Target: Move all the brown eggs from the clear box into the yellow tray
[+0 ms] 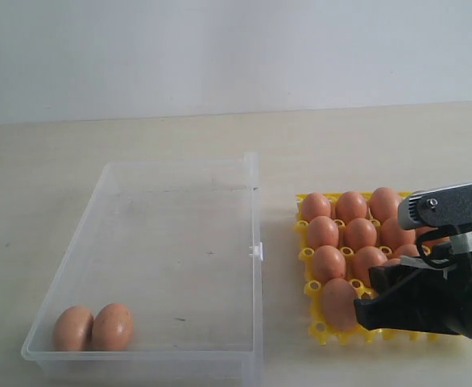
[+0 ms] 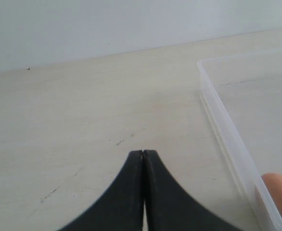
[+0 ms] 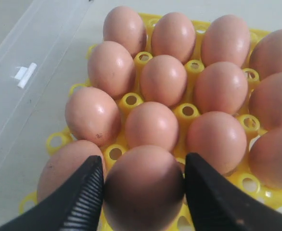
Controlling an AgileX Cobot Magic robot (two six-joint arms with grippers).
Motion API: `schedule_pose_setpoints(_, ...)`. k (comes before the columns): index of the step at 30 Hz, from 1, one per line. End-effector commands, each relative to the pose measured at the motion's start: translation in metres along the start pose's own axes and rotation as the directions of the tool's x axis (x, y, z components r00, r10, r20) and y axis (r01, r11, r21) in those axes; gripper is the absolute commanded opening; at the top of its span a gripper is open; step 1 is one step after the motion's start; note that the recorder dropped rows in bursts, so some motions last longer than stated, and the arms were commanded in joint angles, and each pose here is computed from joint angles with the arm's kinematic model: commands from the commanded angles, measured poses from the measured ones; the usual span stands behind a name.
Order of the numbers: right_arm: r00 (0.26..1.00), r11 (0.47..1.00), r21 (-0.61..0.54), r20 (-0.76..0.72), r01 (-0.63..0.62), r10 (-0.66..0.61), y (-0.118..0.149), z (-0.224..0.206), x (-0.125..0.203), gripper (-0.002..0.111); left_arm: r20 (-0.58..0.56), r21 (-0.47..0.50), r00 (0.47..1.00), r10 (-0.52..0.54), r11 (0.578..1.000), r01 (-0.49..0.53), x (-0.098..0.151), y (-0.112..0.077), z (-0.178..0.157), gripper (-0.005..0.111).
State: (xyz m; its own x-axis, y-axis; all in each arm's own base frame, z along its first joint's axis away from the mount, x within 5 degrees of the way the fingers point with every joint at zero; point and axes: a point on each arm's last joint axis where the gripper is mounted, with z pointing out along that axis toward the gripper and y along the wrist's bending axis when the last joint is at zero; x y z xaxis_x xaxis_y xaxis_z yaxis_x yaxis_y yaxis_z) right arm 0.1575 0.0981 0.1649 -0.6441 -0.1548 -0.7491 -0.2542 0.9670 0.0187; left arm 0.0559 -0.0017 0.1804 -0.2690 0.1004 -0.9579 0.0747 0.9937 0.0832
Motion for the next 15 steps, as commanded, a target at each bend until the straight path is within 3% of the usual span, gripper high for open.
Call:
schedule_pose_setpoints(1,1.000,1.000,-0.006,-0.010,0.007,-0.007,0.0005,0.0004,0.0012,0.000,0.017,0.004,1.000,-0.007,1.000,0.007,-0.0025,-0.0002,-0.0004,0.000)
schedule_pose_setpoints(15,1.000,1.000,-0.008,-0.010,0.011,-0.011,0.0006,0.0004,0.0013,0.000,0.017,0.004,1.000,-0.007,1.000,0.007,-0.0025,-0.0002,-0.0004,0.000)
